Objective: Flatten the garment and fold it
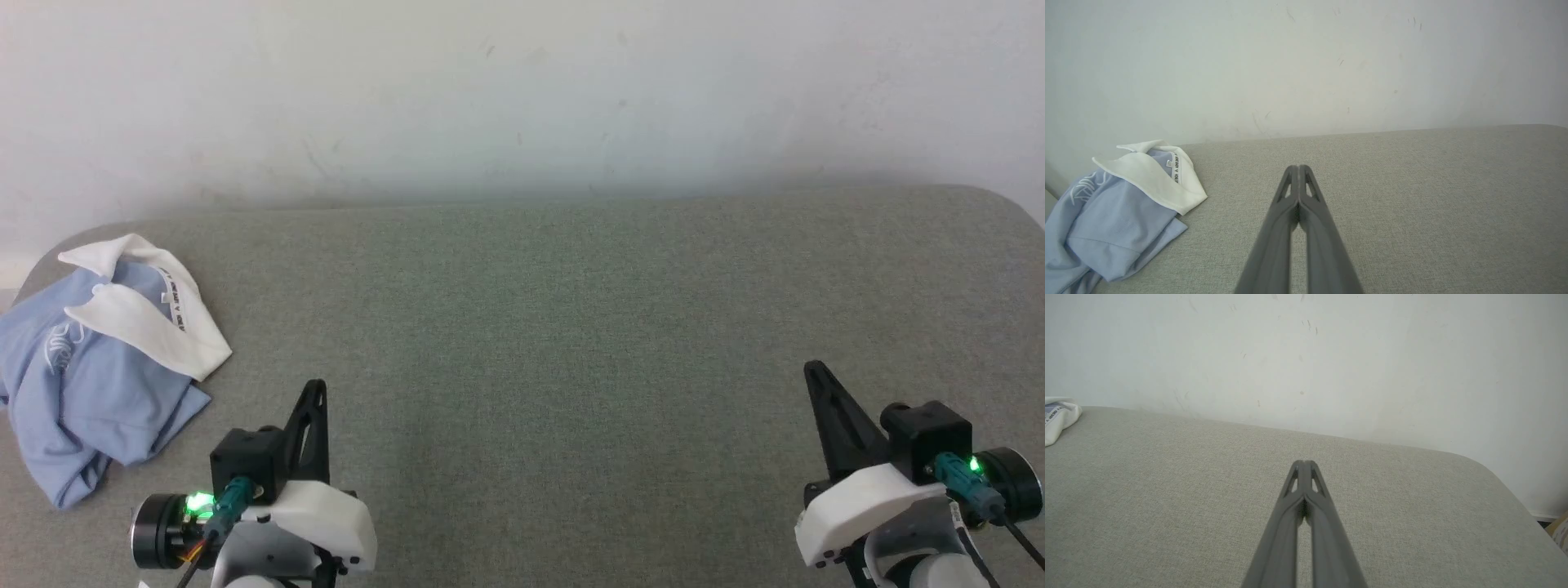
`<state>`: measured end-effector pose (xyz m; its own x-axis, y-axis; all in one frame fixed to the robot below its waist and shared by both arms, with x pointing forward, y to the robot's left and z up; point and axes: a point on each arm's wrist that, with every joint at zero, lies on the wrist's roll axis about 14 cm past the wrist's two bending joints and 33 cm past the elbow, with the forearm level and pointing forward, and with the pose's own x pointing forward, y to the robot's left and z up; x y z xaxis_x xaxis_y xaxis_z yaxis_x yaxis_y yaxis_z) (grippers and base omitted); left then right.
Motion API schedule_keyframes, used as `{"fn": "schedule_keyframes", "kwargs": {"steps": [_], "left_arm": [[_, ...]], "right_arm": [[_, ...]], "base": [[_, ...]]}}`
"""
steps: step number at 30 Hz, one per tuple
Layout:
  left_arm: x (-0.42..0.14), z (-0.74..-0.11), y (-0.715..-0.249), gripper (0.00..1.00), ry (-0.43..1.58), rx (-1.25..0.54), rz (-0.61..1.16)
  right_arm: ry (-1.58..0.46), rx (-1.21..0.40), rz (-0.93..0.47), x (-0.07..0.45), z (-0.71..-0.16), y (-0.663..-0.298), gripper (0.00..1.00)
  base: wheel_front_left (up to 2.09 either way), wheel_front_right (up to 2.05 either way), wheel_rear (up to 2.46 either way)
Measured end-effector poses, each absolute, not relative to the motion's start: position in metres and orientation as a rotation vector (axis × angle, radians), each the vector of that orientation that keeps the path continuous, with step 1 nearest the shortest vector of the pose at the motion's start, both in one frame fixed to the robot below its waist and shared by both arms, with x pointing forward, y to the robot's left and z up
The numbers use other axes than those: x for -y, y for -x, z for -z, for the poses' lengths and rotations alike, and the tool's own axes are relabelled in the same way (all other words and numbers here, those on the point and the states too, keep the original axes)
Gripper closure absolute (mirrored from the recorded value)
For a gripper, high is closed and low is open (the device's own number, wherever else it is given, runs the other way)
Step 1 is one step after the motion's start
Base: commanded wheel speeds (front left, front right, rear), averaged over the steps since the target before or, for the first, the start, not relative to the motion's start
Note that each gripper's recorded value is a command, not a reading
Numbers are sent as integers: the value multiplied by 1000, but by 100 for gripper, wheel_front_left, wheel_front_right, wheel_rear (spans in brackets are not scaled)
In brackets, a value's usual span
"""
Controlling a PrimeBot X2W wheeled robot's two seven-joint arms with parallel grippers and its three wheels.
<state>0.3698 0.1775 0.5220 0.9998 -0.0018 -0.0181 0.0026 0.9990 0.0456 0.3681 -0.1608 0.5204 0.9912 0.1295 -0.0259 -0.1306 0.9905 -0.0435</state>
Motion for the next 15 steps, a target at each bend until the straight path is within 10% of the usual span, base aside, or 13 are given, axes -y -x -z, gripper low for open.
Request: {"fn": "schedule_keyframes", "kwargs": {"steps": [15], "left_arm": [[-177,-522,-370,100,-46,-18,2]], "right_arm": [[45,-23,-130,161,-520,-368,100]], "base": [[0,0,0]]}}
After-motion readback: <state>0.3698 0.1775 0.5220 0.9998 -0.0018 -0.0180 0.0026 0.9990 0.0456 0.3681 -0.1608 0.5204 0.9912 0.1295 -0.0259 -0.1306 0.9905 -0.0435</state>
